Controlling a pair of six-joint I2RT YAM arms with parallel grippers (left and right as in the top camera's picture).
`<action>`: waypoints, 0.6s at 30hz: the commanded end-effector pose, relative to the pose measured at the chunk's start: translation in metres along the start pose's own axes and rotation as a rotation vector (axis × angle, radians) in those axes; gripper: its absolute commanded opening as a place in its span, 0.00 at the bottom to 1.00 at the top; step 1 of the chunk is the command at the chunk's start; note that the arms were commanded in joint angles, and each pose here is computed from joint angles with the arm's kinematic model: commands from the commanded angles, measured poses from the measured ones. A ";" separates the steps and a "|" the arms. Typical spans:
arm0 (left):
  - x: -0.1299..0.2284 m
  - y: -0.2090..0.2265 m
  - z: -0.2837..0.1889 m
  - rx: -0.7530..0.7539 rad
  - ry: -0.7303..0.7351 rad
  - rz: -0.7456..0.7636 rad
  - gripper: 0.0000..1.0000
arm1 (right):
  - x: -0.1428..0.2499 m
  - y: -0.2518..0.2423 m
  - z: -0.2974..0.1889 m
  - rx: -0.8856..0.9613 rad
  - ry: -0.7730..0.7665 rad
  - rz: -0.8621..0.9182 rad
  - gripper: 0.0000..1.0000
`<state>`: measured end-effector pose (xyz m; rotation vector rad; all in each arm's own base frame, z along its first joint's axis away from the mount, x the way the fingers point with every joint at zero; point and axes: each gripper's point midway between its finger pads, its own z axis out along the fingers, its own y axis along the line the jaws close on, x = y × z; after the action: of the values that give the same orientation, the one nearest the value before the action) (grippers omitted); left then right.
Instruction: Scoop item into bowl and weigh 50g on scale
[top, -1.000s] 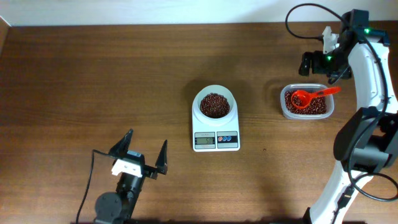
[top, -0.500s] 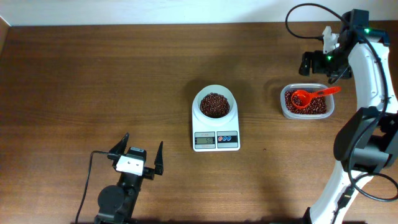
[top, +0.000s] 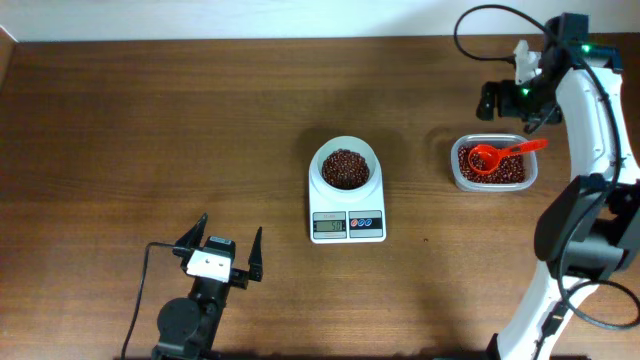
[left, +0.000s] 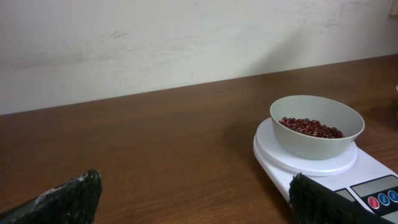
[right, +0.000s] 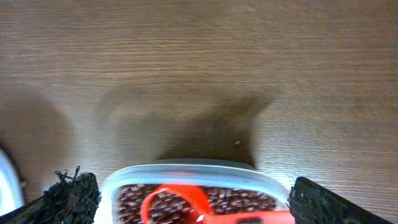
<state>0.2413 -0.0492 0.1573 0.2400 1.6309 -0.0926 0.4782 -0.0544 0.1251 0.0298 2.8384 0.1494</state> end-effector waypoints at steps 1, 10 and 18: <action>0.002 0.004 0.000 -0.021 0.005 0.016 0.99 | -0.016 0.049 -0.082 -0.013 -0.182 -0.100 0.99; 0.002 0.004 0.000 -0.021 0.005 0.016 0.99 | 0.038 0.096 -0.334 0.015 -0.747 -0.208 0.99; 0.002 0.004 0.000 -0.021 0.005 0.016 0.99 | 0.093 0.050 -0.255 0.221 -0.480 -0.167 0.99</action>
<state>0.2412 -0.0491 0.1579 0.2394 1.6287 -0.0924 0.3075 -0.0299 0.3784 -0.0874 2.3214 -0.2131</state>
